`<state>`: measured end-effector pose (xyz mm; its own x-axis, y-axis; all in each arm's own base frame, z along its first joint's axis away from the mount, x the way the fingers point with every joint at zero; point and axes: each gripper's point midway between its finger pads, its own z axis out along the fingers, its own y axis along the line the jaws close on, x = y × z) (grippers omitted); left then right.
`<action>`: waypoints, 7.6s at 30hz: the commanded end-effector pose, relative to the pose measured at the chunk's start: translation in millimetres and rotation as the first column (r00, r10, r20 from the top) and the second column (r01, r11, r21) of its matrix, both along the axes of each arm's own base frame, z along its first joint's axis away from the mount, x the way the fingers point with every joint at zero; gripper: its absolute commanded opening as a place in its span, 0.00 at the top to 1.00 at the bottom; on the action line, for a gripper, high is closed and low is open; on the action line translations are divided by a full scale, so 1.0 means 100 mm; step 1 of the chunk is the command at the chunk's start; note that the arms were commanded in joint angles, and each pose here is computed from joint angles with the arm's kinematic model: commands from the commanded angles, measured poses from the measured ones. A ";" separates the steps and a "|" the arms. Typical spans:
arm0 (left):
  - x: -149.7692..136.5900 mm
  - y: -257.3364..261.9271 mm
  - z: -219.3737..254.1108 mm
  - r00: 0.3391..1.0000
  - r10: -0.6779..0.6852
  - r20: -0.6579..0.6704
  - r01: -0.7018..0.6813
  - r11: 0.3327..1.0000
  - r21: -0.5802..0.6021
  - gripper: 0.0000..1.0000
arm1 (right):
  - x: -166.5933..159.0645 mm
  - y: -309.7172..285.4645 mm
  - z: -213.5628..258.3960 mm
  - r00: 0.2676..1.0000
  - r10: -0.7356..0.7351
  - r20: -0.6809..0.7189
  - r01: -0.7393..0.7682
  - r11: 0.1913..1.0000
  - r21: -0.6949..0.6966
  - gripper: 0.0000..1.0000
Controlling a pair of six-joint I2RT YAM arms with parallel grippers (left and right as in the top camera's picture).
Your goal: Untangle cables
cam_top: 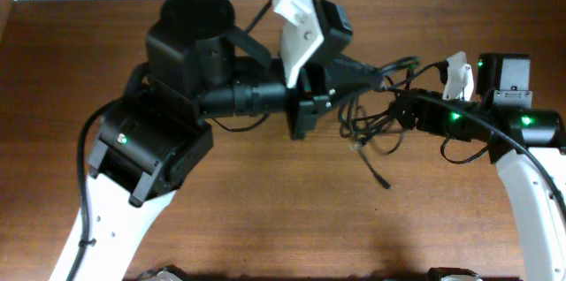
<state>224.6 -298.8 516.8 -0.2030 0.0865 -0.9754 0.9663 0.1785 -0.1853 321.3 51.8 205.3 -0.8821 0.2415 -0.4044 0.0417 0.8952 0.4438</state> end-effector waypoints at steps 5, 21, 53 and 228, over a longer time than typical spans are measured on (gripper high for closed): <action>-0.12 0.41 0.33 0.995 0.061 0.075 -0.057 0.996 -0.062 1.00 | 0.00 -0.60 -0.14 0.977 -0.208 -0.047 0.200 0.970 -0.141 0.25; 0.23 0.96 0.33 0.934 0.350 0.070 -0.348 0.937 -0.044 1.00 | -0.19 -1.14 -0.20 0.921 -0.376 -0.103 0.360 0.921 -0.148 0.56; 0.77 1.75 -0.11 0.718 0.691 -0.090 -0.682 0.723 0.108 0.98 | -0.17 -0.37 0.19 0.981 0.136 0.136 -0.157 0.975 0.159 0.36; 0.40 1.24 0.79 0.969 0.207 0.136 -0.176 0.961 -0.213 1.00 | 0.13 0.82 0.59 0.788 0.437 0.434 -0.564 0.794 0.226 0.14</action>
